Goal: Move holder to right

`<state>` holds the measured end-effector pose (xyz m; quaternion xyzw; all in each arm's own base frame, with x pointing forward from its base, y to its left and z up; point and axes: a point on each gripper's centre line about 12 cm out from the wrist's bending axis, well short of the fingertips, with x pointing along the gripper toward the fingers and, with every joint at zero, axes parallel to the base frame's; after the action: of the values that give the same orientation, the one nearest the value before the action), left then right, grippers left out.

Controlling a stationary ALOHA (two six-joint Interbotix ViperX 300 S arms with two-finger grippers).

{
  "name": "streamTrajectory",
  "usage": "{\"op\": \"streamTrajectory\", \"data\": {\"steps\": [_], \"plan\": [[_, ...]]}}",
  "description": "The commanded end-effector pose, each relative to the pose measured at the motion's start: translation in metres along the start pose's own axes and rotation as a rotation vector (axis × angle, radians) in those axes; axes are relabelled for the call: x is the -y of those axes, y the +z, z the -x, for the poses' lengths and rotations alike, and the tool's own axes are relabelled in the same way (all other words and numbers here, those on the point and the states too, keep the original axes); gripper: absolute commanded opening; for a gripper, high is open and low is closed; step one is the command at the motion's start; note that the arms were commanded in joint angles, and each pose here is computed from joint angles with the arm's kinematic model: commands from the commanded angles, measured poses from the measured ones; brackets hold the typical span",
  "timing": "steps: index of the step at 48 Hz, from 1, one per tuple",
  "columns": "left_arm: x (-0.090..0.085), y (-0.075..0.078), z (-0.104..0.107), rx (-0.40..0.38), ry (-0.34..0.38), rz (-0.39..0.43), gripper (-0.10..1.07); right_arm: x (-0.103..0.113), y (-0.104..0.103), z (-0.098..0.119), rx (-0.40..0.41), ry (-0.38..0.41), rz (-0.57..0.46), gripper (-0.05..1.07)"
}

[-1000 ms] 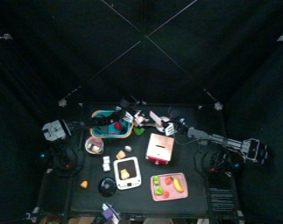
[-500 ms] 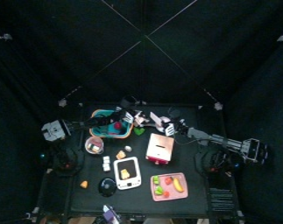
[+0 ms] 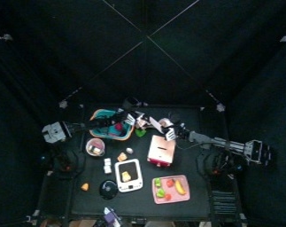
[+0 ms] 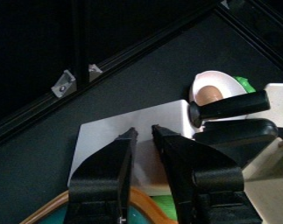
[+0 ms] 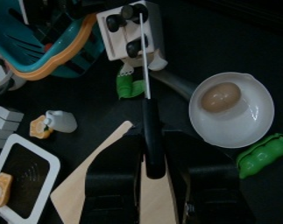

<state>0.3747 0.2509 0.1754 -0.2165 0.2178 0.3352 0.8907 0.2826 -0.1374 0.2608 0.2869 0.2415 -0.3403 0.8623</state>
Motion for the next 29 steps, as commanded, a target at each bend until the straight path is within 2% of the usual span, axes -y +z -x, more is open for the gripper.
{"op": "streamTrajectory", "data": {"steps": [1, 8, 16, 29], "plan": [[0.002, 0.003, 0.001, 0.000, -0.007, 0.007, 0.68, -0.010, 0.016, 0.013, 0.054, 0.044, -0.008, 0.54], [0.003, 0.003, 0.000, -0.011, -0.016, 0.008, 0.68, -0.012, 0.018, 0.015, 0.062, 0.052, -0.009, 0.54], [-0.001, -0.003, -0.002, -0.062, -0.021, 0.020, 0.68, -0.015, 0.018, 0.015, 0.064, 0.063, -0.006, 0.54], [-0.014, 0.002, -0.001, -0.053, 0.001, 0.037, 0.68, -0.012, 0.016, 0.015, 0.059, 0.052, -0.002, 0.54]]}}
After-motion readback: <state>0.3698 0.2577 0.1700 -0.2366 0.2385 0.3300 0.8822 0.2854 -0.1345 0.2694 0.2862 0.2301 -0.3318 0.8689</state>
